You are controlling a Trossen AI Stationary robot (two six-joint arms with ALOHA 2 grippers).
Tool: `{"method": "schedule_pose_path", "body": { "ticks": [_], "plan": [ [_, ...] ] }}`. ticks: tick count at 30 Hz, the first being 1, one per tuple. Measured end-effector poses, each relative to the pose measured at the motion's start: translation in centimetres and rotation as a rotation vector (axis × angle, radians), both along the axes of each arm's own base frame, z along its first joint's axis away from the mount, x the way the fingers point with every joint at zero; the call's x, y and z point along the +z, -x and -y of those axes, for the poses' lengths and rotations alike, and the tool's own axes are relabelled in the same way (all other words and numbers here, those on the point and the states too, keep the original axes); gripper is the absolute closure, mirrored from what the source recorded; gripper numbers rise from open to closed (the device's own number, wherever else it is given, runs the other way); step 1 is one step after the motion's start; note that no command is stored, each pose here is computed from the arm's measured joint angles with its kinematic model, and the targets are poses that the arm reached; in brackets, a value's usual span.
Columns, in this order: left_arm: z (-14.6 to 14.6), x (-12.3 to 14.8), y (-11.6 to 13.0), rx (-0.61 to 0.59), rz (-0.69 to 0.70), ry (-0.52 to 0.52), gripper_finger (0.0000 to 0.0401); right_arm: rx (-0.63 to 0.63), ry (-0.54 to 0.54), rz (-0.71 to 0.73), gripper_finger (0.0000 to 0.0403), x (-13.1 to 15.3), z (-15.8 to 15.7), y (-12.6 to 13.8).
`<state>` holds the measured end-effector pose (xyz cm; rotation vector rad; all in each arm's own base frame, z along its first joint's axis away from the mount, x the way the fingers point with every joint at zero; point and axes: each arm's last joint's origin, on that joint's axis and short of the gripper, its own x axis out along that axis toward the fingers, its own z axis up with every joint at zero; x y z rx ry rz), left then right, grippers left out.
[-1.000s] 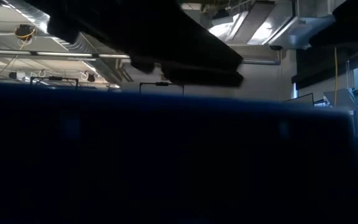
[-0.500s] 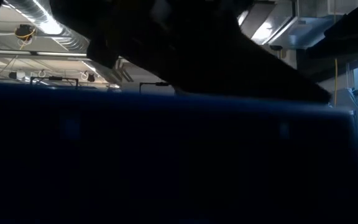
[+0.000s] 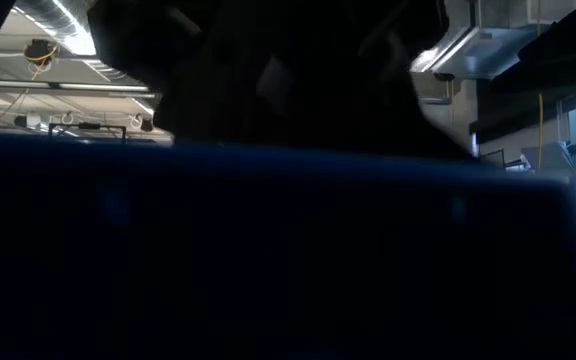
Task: Sort blocks by size
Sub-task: Put the orange game piece into the gray bin
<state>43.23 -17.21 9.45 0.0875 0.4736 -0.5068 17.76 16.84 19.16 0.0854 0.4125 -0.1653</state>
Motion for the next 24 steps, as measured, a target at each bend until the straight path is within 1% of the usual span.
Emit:
{"method": "schedule_pose_path", "body": {
  "ticks": [3,12,19,24],
  "plan": [
    [-0.04,-0.27,0.01,-0.001,-0.004,-0.002,0.0168,0.0,0.001,0.0,0.0155,0.0,0.0,0.0],
    [-0.12,0.01,-0.18,0.002,0.026,0.009,0.0168,0.0,0.001,-0.001,0.0155,-0.01,0.0,0.0],
    [-0.27,0.15,-0.31,-0.012,0.06,-0.016,0.0168,0.0,0.001,-0.001,0.0155,-0.01,0.0,0.0],
    [-0.54,-0.52,-0.61,-0.018,0.079,0.004,0.0168,0.0,0.001,-0.001,0.0155,-0.01,0.0,0.0]
  ]
}}
